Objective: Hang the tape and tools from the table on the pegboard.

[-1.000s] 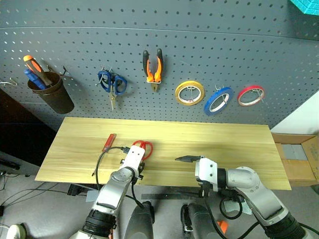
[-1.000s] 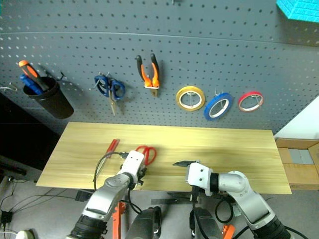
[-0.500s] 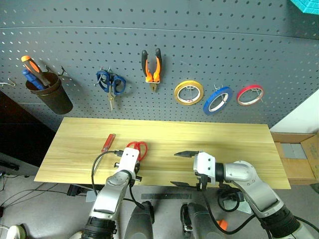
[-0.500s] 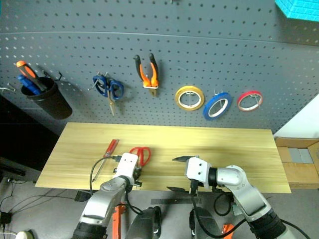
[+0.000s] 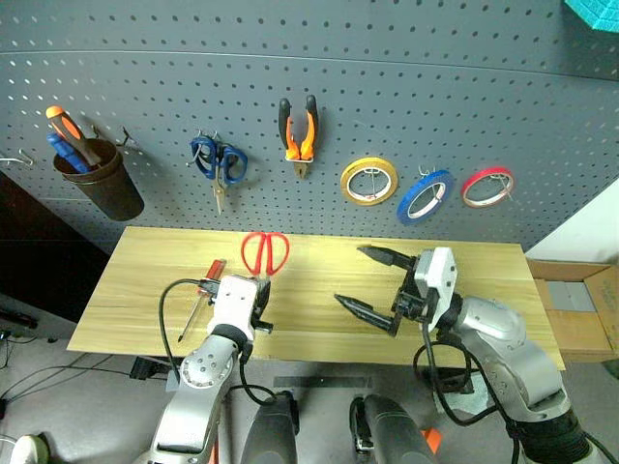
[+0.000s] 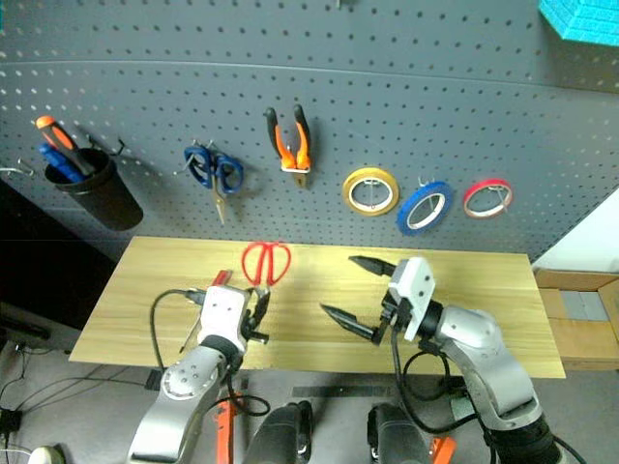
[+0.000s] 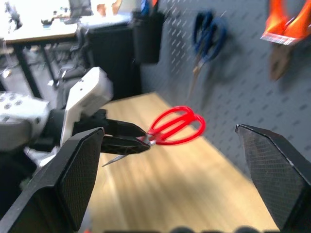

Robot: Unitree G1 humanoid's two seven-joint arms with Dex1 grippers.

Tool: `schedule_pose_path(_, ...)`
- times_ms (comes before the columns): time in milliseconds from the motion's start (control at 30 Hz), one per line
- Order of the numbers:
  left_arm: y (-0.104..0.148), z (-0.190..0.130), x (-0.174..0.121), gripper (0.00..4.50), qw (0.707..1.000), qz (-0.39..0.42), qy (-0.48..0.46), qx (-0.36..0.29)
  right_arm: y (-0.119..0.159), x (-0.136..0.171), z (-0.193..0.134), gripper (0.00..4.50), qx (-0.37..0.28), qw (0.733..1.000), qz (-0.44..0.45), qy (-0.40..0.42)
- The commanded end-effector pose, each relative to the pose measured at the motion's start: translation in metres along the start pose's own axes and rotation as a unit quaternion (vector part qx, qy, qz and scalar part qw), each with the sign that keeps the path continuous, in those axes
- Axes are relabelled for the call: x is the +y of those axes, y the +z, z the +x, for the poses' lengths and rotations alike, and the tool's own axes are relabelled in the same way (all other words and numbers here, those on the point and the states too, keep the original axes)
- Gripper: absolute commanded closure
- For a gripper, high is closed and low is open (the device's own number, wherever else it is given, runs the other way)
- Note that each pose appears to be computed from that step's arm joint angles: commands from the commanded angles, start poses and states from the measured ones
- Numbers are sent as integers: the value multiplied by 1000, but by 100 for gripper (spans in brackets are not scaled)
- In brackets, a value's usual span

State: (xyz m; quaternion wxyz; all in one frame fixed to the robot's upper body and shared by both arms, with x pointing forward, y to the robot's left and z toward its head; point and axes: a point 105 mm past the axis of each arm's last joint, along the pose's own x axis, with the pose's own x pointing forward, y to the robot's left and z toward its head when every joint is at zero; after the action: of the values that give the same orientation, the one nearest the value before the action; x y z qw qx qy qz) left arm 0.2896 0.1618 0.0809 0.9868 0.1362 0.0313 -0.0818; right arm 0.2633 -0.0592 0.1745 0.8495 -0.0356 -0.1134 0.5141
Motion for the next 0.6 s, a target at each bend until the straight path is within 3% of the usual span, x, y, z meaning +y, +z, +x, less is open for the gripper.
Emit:
schedule_pose_path(33, 14, -5, 6, 345, 999, -4, 31, -36, 34, -1, 5, 0, -76, 997, -16, -2)
schedule_pose_path(300, 25, 2, 10, 345, 996, -16, 52, -69, 61, -11, 21, 0, -153, 988, -6, -21)
schedule_pose_path(600, 54, 7, 24, 345, 986, 3, 79, -144, 71, -15, 25, 0, -185, 982, -15, -22)
